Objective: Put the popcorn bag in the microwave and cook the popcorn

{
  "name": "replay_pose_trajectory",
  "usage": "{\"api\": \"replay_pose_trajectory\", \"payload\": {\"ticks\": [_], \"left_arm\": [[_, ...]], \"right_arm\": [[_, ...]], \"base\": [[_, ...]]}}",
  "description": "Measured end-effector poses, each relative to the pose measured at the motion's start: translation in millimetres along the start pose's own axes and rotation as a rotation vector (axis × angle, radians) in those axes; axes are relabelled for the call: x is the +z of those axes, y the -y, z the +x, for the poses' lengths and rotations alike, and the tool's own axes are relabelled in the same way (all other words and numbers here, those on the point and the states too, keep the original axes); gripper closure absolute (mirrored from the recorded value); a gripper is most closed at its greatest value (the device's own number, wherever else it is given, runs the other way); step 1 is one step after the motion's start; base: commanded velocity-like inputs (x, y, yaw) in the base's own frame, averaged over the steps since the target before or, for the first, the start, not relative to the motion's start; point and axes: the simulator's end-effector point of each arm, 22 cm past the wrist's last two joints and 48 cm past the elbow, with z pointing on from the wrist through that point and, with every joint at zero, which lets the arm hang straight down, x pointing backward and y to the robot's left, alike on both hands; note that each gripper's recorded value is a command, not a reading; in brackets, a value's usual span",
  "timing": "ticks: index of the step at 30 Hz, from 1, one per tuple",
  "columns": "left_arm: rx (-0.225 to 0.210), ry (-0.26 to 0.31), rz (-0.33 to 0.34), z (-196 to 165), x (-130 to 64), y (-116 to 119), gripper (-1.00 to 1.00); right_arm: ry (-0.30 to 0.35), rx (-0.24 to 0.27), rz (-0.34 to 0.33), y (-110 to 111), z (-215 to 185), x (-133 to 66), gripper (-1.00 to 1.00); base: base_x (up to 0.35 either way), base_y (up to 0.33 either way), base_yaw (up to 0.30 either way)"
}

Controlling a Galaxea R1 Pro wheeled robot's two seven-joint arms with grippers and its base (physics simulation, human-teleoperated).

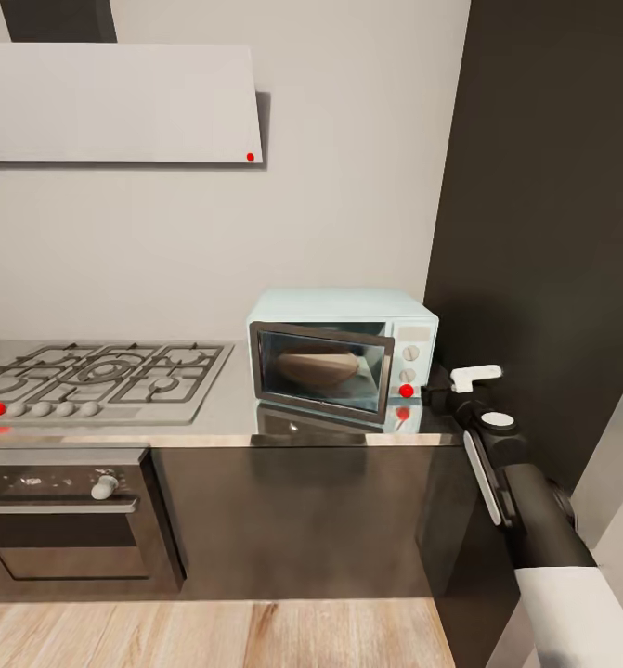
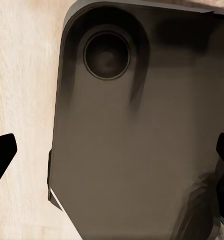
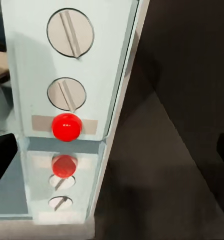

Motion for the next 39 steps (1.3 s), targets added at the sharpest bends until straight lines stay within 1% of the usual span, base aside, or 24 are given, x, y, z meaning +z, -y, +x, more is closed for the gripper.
{"api": "replay_pose_trajectory", "payload": {"ticks": [4, 20, 28, 30, 32, 34, 39], "left_arm": [[0.0, 0.0, 0.0, 0.2, 0.0, -0.1, -1.0], [0.0, -0.001, 0.0, 0.2, 0.0, -0.1, -1.0], [0.0, -0.001, 0.0, 0.1, 0.0, -0.1, -1.0], [0.0, -0.001, 0.0, 0.2, 0.0, -0.1, -1.0], [0.0, -0.001, 0.0, 0.2, 0.0, -0.1, -1.0], [0.0, -0.001, 0.0, 0.2, 0.0, -0.1, -1.0], [0.0, -0.001, 0.0, 0.1, 0.0, -0.1, -1.0]], "right_arm": [[0.002, 0.023, -0.02, -15.9, -1.8, -1.0, -1.0], [-0.003, 0.029, -0.039, -23.4, 0.4, -0.3, -1.0], [-0.016, 0.029, -0.046, -27.0, 5.7, 1.6, -1.0], [-0.017, 0.041, -0.068, -32.1, 6.3, 1.6, -1.0], [-0.017, 0.069, -0.12, -43.6, 5.9, 0.7, -1.0], [-0.016, 0.082, -0.15, -49.8, 5.1, -0.2, -1.0], [-0.015, 0.079, -0.154, -50.2, 5.0, -0.3, -1.0]], "base": [[0.175, 0.0, 0.0], [0.121, 0.0, 0.0], [0.021, 0.0, 0.0], [0.0, 0.0, 0.0], [0.0, 0.0, 0.0], [0.0, 0.0, 0.0], [0.0, 0.0, 0.0]]}}
